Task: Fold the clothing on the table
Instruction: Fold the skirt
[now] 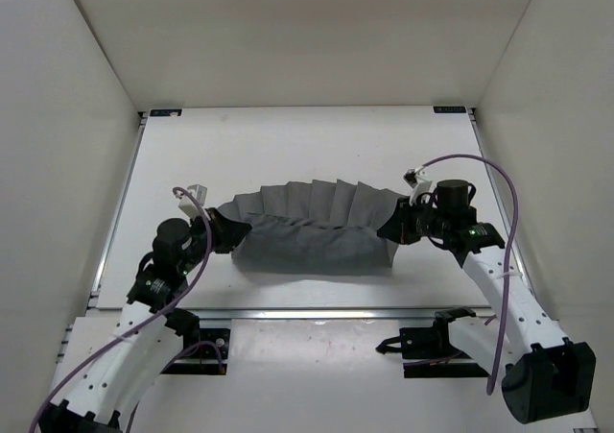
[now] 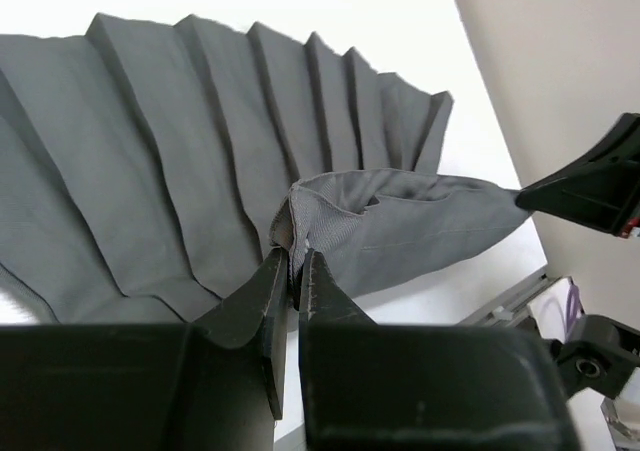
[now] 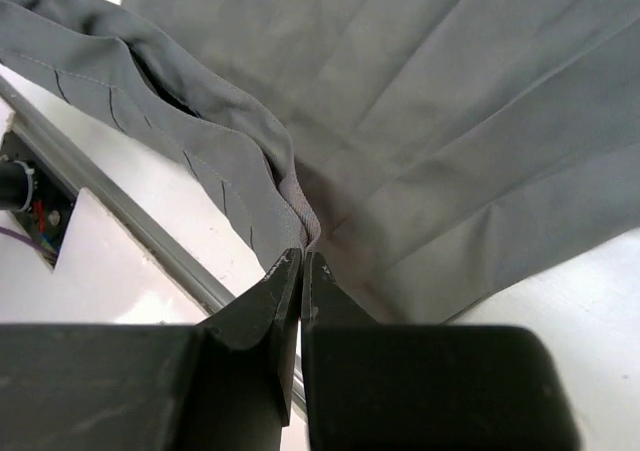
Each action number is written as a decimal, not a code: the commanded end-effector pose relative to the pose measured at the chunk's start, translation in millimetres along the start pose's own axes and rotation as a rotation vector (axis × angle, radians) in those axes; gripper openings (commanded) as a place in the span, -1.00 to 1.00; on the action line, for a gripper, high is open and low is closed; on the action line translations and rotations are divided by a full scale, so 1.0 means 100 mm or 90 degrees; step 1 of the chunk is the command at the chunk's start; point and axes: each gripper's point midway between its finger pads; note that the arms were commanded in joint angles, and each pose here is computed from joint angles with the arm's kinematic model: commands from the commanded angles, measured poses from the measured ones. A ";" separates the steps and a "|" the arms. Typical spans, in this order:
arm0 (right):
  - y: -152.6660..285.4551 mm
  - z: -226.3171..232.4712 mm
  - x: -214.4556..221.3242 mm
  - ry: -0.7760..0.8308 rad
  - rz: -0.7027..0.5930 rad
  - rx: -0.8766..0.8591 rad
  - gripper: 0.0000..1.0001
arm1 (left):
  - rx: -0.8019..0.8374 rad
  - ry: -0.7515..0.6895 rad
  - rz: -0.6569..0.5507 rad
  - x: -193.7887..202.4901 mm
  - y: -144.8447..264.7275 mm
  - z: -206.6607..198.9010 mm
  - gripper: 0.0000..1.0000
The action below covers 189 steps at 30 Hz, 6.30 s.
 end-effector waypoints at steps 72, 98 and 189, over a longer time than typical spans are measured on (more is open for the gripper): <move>-1.25 -2.81 -1.66 -0.095 -0.006 0.268 0.08 | -0.314 0.036 0.144 0.12 -1.22 1.46 0.08; -1.11 -1.06 -2.00 0.035 -0.046 0.117 -0.99 | -0.385 0.082 0.198 0.42 -1.28 1.78 -0.37; -2.88 0.21 -0.99 0.210 0.171 0.418 0.06 | -0.271 0.095 0.114 -0.13 -1.02 1.39 0.87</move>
Point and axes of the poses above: each gripper's point midway between its finger pads, its own y axis back along the fingers, its own z axis along the line the jaws close on, x = y × z, and after that the axes turned 2 degrees about -y, right-handed
